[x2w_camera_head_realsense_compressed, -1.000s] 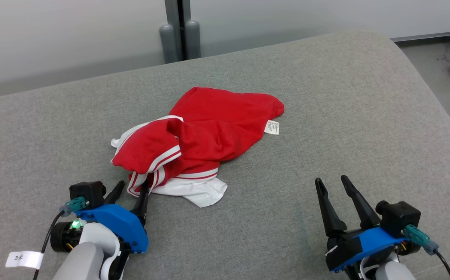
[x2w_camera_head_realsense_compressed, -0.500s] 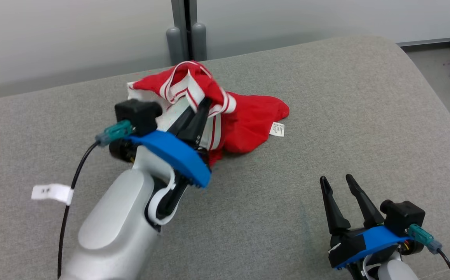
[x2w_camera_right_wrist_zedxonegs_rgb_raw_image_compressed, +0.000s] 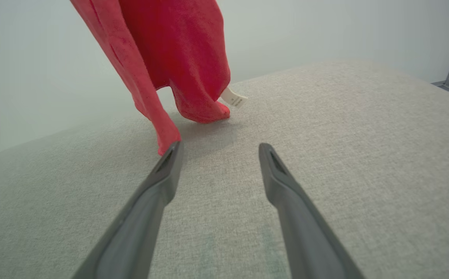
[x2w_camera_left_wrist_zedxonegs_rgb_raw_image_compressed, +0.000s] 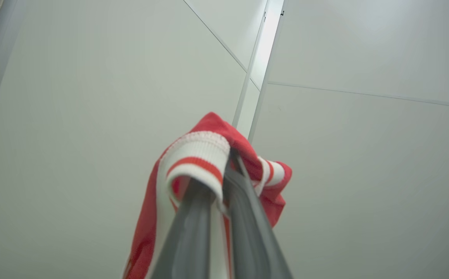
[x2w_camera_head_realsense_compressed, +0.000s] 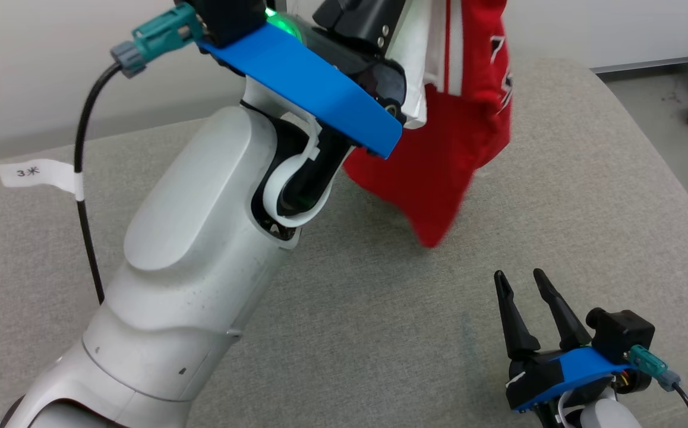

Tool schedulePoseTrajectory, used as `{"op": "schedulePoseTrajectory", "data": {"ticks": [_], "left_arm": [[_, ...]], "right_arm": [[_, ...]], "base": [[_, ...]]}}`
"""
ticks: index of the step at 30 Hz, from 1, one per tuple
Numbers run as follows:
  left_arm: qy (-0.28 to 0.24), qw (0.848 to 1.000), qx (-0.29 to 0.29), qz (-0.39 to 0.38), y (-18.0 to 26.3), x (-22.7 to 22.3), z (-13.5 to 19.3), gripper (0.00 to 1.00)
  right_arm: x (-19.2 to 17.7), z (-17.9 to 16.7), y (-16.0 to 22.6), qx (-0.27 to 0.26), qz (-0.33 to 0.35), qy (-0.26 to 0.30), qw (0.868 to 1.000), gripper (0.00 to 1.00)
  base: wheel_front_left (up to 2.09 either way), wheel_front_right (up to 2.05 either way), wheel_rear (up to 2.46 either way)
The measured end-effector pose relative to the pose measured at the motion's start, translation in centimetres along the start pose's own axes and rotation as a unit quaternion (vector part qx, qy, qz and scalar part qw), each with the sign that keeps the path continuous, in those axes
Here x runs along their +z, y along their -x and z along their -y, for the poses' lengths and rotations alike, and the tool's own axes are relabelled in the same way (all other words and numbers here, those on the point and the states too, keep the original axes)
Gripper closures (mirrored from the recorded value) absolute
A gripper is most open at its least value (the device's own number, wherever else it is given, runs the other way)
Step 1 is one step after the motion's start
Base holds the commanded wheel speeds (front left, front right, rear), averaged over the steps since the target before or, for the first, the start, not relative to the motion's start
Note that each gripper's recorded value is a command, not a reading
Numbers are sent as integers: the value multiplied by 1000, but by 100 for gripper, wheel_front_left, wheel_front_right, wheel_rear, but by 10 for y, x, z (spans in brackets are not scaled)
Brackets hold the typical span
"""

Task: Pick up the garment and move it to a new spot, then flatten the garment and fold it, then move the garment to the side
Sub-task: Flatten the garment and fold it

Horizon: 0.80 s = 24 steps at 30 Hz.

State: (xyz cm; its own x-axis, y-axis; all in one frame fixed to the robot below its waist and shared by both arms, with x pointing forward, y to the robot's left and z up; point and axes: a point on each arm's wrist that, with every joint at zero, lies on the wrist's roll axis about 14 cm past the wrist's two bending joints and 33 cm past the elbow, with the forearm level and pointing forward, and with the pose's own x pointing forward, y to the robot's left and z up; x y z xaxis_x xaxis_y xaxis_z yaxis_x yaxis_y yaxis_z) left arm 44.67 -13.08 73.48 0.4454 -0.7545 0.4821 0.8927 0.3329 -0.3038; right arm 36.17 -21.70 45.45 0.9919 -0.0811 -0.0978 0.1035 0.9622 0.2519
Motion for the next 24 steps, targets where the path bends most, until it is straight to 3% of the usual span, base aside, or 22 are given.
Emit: {"op": "schedulePoseTrajectory", "data": {"ticks": [5, 6, 7, 9, 10, 11, 12, 15, 20, 24], "left_arm": [[29, 999, 28, 24, 7, 15, -9, 100], [36, 997, 75, 3, 23, 2, -27, 100], [36, 997, 75, 3, 23, 2, -27, 100], [43, 990, 127, -32, 50, -19, -50, 100], [46, 985, 157, -48, 68, -29, -64, 100], [62, 970, 218, -85, 110, -53, -88, 100], [62, 970, 218, -85, 110, -53, -88, 100], [84, 946, 284, -129, 168, -82, -103, 100], [103, 917, 349, -165, 236, -103, -104, 100], [104, 907, 370, -175, 266, -102, -92, 100]], "right_arm": [[0, -7, -6, 12, 0, 2, 1000, 0], [-1, -13, -10, 20, 0, 2, 1000, 0], [-1, -13, -10, 20, 0, 2, 1000, 0], [-2, -20, -14, 31, -2, 1, 1000, 0], [-4, -25, -17, 38, -4, 0, 999, 0], [-6, -34, -21, 51, -7, 1, 999, 0], [-6, -34, -21, 51, -7, 1, 999, 0], [-10, -47, -27, 69, -12, 2, 998, 0], [-14, -68, -35, 99, -20, 3, 995, 0], [-16, -78, -37, 114, -23, 3, 993, 0]], "base": [[0, 0, 0], [0, 0, 0], [0, 0, 0], [0, 0, 0], [0, 0, 0], [0, 0, 0], [0, 0, 0], [0, 0, 0], [0, 0, 0], [0, 0, 0]]}}
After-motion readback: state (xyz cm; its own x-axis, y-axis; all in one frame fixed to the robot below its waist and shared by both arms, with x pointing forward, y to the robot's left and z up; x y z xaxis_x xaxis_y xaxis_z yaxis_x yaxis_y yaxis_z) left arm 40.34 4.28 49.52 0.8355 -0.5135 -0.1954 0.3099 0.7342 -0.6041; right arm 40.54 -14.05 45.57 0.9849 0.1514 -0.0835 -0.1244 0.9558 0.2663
